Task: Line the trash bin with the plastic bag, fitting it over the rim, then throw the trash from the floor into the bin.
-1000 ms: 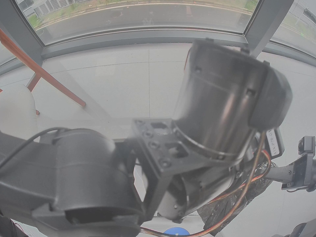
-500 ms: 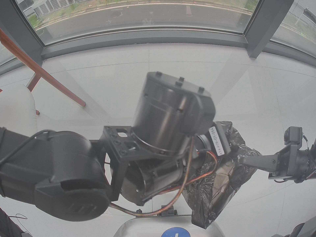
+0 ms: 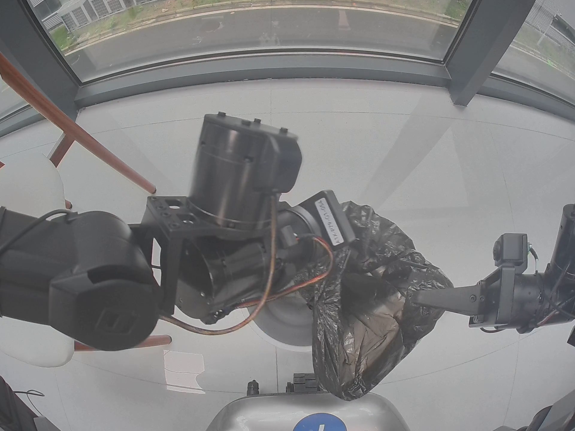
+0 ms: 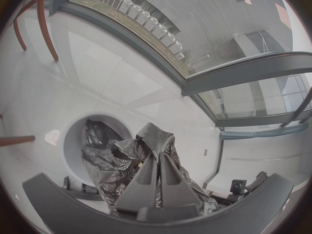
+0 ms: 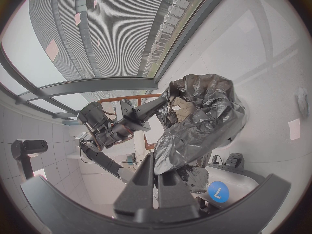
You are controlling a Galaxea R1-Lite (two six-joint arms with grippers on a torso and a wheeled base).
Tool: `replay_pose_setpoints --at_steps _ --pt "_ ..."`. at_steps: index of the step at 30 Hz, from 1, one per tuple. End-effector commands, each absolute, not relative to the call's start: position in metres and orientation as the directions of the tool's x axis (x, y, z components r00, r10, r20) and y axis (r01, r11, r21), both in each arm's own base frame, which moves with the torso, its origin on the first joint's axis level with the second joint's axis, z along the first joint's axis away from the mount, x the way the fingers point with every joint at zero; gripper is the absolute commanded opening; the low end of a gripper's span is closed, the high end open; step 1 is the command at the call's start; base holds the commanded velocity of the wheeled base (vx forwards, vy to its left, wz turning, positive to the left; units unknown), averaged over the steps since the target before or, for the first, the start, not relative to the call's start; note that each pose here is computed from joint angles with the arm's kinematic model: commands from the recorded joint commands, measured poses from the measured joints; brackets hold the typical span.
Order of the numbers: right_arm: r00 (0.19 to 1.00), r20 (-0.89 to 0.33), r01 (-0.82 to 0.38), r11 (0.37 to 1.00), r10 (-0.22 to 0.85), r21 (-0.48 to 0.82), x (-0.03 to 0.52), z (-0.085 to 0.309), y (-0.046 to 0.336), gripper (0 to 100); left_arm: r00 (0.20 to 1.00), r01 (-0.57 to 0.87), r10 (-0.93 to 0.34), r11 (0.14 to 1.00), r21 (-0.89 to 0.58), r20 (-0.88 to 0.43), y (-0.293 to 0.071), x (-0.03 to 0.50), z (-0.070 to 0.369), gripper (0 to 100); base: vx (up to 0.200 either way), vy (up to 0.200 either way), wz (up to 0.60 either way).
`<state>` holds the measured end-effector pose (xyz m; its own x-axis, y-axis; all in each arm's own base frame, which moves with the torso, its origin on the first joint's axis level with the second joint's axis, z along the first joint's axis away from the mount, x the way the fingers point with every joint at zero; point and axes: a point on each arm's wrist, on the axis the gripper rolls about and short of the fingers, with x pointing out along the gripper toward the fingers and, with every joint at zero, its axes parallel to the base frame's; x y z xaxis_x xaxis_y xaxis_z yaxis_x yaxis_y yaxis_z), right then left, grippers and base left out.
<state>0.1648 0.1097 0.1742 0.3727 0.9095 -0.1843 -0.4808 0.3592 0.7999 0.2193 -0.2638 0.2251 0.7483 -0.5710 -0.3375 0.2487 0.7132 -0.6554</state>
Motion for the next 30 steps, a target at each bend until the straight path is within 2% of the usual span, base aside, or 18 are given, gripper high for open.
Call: replay_pose_setpoints --at_steps 1,7,10,14,16,22,24,30 --pt "0.364 -0.238 -0.491 0.402 0.901 0.773 0.171 0.161 0.113 0 0.778 0.239 -0.531 0.744 -0.624 -0.335 -0.243 0.222 0.228 0 0.0 0.0 0.0" --pt "0.348 -0.298 -0.513 0.447 0.889 0.733 0.173 0.143 0.115 0 0.768 0.24 -0.531 0.758 -0.606 -0.359 -0.226 0.208 0.223 0 0.0 0.0 0.0" --pt "0.354 -0.317 -0.516 0.466 0.88 0.718 0.18 0.138 0.115 0 0.758 0.238 -0.507 0.801 -0.55 -0.409 -0.217 0.206 0.208 0 0.0 0.0 0.0" --pt "0.373 -0.323 -0.513 0.483 0.87 0.71 0.189 0.137 0.114 0 0.744 0.238 -0.509 0.807 -0.54 -0.433 -0.213 0.206 0.2 0 0.0 0.0 0.0" --pt "0.411 -0.333 -0.498 0.515 0.849 0.697 0.207 0.133 0.111 0 0.735 0.243 -0.523 0.797 -0.552 -0.432 -0.21 0.21 0.194 0 0.0 0.0 0.0" --pt "0.455 -0.327 -0.486 0.538 0.828 0.689 0.225 0.135 0.105 0 0.728 0.243 -0.527 0.796 -0.554 -0.438 -0.208 0.212 0.192 0 0.0 0.0 0.0" --pt "0.499 -0.319 -0.477 0.563 0.806 0.675 0.243 0.137 0.098 0 0.732 0.213 -0.505 0.807 -0.551 -0.458 -0.206 0.223 0.185 0 0.0 0.0 0.0" --pt "0.513 -0.323 -0.464 0.573 0.795 0.676 0.257 0.132 0.094 0 0.737 0.167 -0.466 0.828 -0.536 -0.49 -0.201 0.236 0.173 0 0.0 0.0 0.0"
